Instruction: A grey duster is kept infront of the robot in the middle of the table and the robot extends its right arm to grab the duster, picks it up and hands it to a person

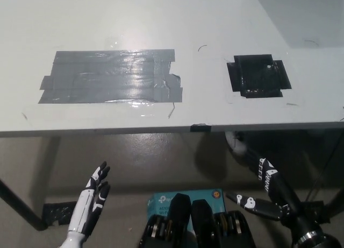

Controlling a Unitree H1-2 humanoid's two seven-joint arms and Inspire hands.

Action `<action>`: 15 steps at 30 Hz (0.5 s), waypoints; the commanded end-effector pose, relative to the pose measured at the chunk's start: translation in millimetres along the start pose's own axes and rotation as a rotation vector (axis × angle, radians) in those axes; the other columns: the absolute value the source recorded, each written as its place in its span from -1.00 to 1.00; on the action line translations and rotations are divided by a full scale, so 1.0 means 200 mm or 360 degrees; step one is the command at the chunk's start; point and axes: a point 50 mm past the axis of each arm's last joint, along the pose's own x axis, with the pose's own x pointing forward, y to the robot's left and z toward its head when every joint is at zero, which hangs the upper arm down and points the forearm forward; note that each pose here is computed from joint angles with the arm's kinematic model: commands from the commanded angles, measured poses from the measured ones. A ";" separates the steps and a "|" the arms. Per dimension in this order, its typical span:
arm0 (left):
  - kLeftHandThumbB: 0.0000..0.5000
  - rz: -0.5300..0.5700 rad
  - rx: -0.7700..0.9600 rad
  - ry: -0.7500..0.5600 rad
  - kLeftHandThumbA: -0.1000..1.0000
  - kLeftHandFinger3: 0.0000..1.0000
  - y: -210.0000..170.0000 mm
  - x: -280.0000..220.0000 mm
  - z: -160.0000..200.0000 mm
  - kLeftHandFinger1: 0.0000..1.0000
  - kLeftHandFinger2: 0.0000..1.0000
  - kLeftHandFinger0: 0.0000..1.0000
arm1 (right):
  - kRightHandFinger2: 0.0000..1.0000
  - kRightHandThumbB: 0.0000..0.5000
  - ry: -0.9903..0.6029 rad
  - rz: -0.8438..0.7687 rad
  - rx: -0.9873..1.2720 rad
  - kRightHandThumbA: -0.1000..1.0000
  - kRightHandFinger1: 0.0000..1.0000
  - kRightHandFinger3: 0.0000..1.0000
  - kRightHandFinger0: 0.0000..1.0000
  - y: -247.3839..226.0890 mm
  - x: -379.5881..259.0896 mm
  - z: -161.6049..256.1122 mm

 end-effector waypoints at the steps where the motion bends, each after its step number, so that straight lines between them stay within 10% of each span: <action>1: 0.05 0.0048 -0.0013 -0.0106 1.00 1.00 0.02 0.03 0.05 1.00 1.00 0.88 | 1.00 0.32 -0.0129 0.0010 -0.0186 1.00 1.00 1.00 1.00 0.00 0.03 0.06; 15: -0.01 0.0065 -0.0009 -0.0100 1.00 1.00 0.03 0.01 0.05 1.00 1.00 0.84 | 1.00 0.21 -0.0113 0.0023 -0.0249 1.00 1.00 1.00 1.00 0.00 0.04 0.06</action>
